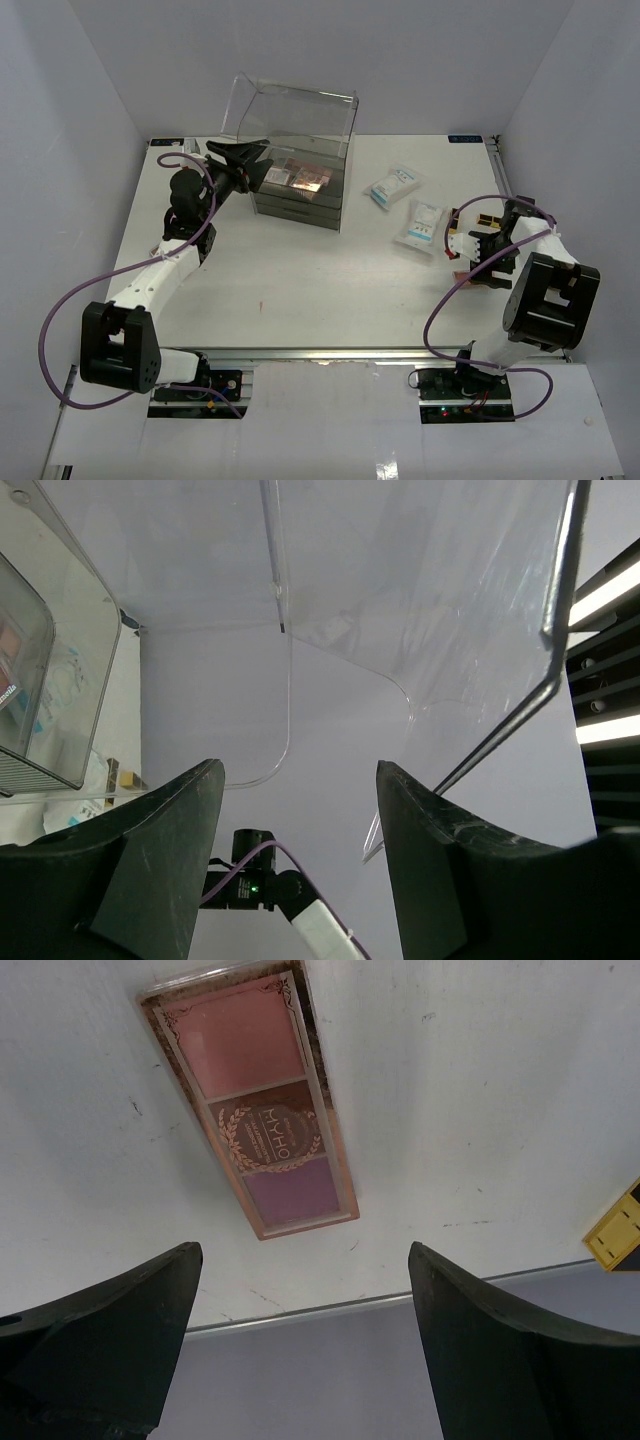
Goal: Organize the makeup
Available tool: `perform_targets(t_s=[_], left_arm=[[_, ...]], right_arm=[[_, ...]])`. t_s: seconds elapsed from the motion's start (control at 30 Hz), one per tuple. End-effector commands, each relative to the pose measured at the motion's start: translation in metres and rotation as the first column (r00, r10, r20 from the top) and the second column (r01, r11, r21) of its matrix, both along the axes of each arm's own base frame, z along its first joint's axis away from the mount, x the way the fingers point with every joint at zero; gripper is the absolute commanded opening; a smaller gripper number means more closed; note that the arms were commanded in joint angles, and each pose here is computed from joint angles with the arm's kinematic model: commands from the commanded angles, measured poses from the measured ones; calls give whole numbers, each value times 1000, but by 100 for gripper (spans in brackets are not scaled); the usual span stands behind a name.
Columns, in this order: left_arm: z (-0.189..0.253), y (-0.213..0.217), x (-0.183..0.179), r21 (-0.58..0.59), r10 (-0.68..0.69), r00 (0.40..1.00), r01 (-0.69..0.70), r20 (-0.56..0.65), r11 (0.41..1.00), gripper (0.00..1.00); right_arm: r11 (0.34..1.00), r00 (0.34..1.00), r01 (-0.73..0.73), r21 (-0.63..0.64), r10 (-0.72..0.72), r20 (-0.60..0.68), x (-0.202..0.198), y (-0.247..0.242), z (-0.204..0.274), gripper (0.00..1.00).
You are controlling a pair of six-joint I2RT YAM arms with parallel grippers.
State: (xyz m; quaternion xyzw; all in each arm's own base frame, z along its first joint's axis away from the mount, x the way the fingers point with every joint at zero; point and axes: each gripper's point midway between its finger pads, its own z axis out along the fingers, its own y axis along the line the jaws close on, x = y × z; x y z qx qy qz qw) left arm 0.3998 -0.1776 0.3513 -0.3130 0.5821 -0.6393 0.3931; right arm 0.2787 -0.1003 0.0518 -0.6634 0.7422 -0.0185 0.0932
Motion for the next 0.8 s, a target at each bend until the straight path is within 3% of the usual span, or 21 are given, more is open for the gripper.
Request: perform_targets(t_s=[0.0, 0.77], left_arm=[[16, 5, -12, 12, 10, 998, -11, 56, 1000, 73], [25, 5, -8, 1, 15, 998, -15, 68, 1000, 73]], right_arm=[[986, 988, -156, -62, 156, -7, 8, -5, -5, 90], [979, 976, -196, 55, 200, -86, 3, 31, -37, 100]])
